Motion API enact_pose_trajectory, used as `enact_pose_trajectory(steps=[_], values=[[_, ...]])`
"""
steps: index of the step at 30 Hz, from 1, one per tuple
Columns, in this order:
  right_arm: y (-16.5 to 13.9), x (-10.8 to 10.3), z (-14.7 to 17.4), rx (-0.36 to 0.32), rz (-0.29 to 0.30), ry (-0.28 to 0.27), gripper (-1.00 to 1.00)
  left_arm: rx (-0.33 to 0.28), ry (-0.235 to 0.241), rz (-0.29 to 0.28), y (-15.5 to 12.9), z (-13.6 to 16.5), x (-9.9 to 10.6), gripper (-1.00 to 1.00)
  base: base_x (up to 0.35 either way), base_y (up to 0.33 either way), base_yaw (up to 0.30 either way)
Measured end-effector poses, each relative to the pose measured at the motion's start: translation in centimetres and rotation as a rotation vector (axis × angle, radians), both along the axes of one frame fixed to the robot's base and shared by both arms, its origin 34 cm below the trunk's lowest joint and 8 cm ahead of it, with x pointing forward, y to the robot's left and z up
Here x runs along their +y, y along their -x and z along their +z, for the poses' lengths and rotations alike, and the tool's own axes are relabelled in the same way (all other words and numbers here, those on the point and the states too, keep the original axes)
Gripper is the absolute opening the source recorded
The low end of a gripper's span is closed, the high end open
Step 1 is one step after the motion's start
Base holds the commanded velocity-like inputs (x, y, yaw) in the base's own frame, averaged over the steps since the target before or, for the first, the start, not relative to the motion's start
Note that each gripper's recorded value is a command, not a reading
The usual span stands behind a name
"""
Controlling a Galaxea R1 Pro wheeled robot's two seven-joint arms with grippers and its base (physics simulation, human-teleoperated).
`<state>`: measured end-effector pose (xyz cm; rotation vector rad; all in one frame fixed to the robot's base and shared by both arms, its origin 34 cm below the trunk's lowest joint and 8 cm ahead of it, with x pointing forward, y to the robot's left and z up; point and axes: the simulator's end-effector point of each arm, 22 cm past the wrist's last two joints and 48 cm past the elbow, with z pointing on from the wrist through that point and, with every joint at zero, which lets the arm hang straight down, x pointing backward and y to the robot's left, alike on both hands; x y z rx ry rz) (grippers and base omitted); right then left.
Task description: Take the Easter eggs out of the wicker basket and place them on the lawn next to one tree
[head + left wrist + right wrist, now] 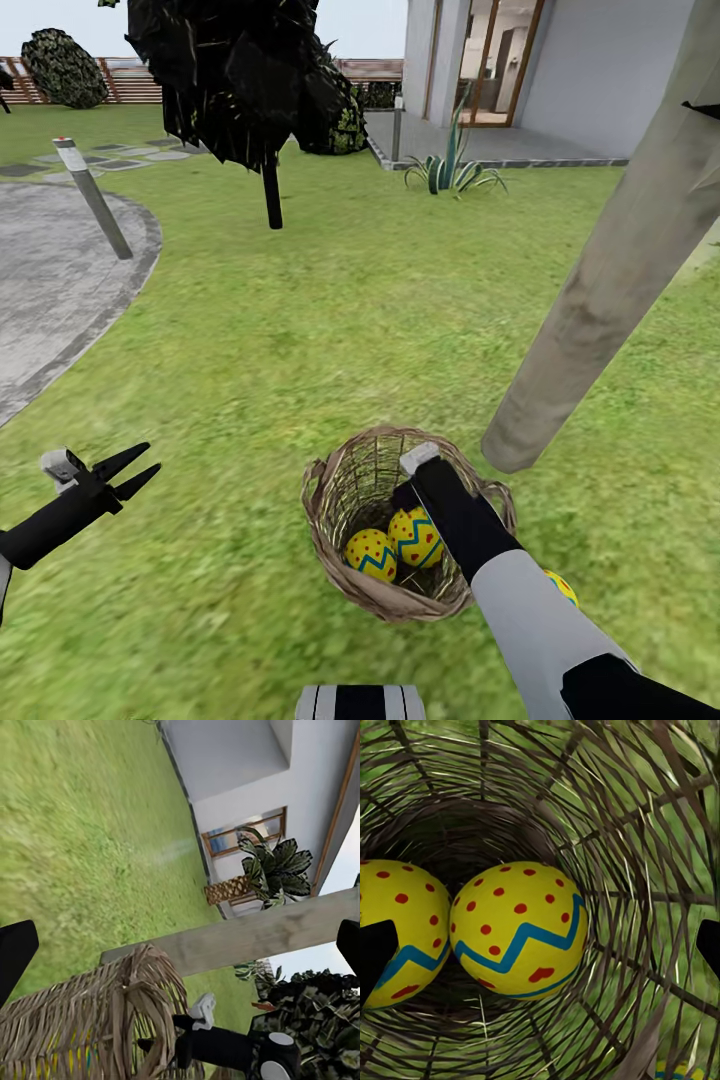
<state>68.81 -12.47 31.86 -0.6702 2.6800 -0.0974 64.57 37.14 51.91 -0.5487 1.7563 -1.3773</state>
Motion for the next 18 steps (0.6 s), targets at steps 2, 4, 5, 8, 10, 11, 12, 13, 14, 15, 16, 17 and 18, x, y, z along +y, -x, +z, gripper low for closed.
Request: enact_pose_trajectory(steps=[2, 4, 5, 8, 10, 11, 12, 13, 14, 15, 16, 17, 18], values=[[0.0, 0.1, -0.4, 0.000, 0.003, -0.005, 1.00, 0.008, 0.000, 0.000, 0.0, -0.5, 0.0, 1.00, 0.000, 0.000, 0.000], [0.1, 0.2, -0.9, 0.003, 0.005, -0.006, 1.00, 0.017, -0.001, 0.000, 0.0, -1.0, 0.0, 1.00, 0.000, 0.000, 0.000], [0.1, 0.2, -1.2, 0.006, 0.005, -0.006, 1.00, 0.021, 0.000, 0.000, 0.0, -1.2, 0.0, 1.00, 0.000, 0.000, 0.000], [-0.1, 0.2, -1.3, -0.002, 0.008, -0.008, 1.00, 0.025, 0.000, 0.000, 0.0, -1.5, 0.0, 1.00, 0.000, 0.000, 0.000], [-0.2, 0.2, -1.7, -0.007, 0.007, -0.006, 1.00, 0.033, 0.000, 0.000, 0.0, -2.0, 0.0, 1.00, 0.000, 0.000, 0.000], [-0.3, 0.0, -1.6, -0.012, 0.005, 0.000, 1.00, 0.033, 0.001, 0.000, 0.0, -1.9, 0.0, 1.00, 0.000, 0.000, 0.000], [-0.4, -0.1, -1.6, -0.015, 0.003, 0.004, 1.00, 0.033, 0.001, 0.000, 0.0, -1.9, 0.0, 1.00, 0.000, 0.000, 0.000], [-0.4, -0.2, -1.6, -0.018, 0.001, 0.009, 1.00, 0.033, 0.001, 0.000, 0.0, -1.9, 0.0, 1.00, 0.000, 0.000, 0.000], [-0.5, -0.5, -1.8, -0.021, -0.004, 0.021, 1.00, 0.037, 0.001, 0.000, 0.0, -2.2, 0.0, 1.00, 0.000, 0.000, 0.000], [-0.4, -0.5, -2.0, -0.018, -0.005, 0.022, 1.00, 0.041, 0.001, 0.000, 0.0, -2.4, 0.0, 1.00, 0.000, 0.000, 0.000], [-0.5, -0.5, -2.0, -0.019, -0.006, 0.024, 1.00, 0.041, 0.001, 0.000, 0.0, -2.4, 0.0, 1.00, 0.000, 0.000, 0.000], [-0.5, -0.6, -2.0, -0.019, -0.006, 0.024, 1.00, 0.041, 0.001, 0.000, 0.0, -2.4, 0.0, 1.00, 0.000, 0.000, 0.000], [-0.5, -0.6, -2.0, -0.020, -0.006, 0.026, 1.00, 0.041, 0.001, 0.000, 0.0, -2.4, 0.0, 1.00, 0.000, 0.000, 0.000]])
